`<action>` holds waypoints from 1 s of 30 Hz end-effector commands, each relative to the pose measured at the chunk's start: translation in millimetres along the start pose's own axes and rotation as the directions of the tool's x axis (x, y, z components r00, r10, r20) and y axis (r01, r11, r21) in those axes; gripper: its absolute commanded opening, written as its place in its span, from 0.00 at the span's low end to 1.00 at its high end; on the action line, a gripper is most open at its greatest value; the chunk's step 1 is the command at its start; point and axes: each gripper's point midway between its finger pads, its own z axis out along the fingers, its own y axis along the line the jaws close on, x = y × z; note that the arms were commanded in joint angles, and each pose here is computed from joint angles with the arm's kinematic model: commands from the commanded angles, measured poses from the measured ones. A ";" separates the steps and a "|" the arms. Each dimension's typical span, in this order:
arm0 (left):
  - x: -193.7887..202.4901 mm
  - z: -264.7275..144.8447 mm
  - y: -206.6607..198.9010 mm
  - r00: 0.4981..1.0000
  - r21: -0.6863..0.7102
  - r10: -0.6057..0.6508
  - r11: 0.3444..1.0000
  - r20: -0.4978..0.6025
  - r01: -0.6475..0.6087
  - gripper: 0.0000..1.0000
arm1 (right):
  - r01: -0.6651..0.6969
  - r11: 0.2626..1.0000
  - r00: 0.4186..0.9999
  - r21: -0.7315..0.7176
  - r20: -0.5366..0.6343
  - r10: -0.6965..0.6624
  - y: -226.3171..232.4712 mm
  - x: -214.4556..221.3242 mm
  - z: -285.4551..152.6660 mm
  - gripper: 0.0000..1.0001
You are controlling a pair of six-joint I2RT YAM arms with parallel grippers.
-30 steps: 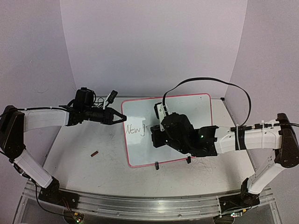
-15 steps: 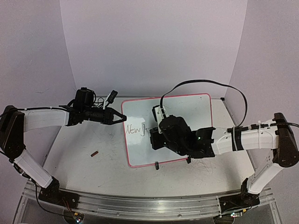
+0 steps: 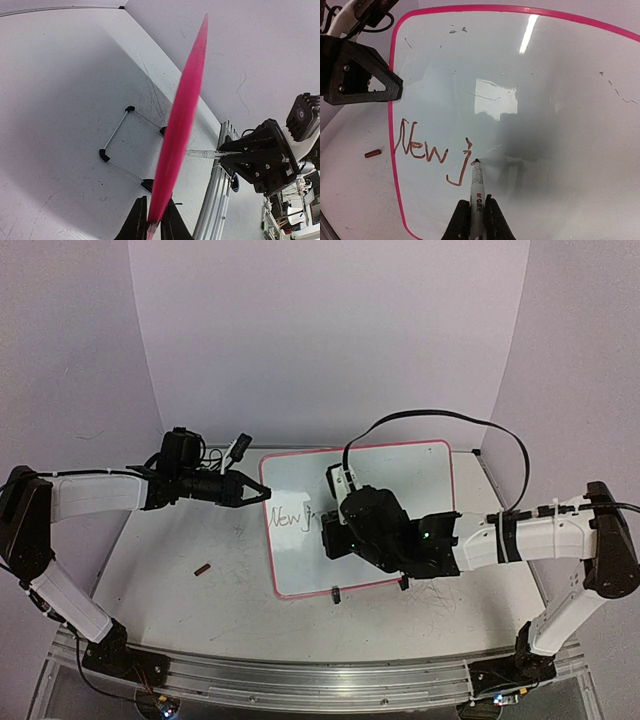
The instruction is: Write a sentence on the whiteboard
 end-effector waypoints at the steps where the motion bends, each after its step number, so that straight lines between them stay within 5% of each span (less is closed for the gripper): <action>1: -3.2 0.1 -14.0 0.999 0.040 0.035 0.999 0.005 -0.035 0.10 | -0.024 1.000 0.999 0.011 0.049 0.024 1.0 -17.8 1.2 0.00; 30: -2.2 1.1 -12.4 1.000 0.038 0.031 0.999 0.002 -0.031 0.10 | -0.044 0.998 0.999 0.036 -0.008 0.044 -13.7 5.6 -6.9 0.00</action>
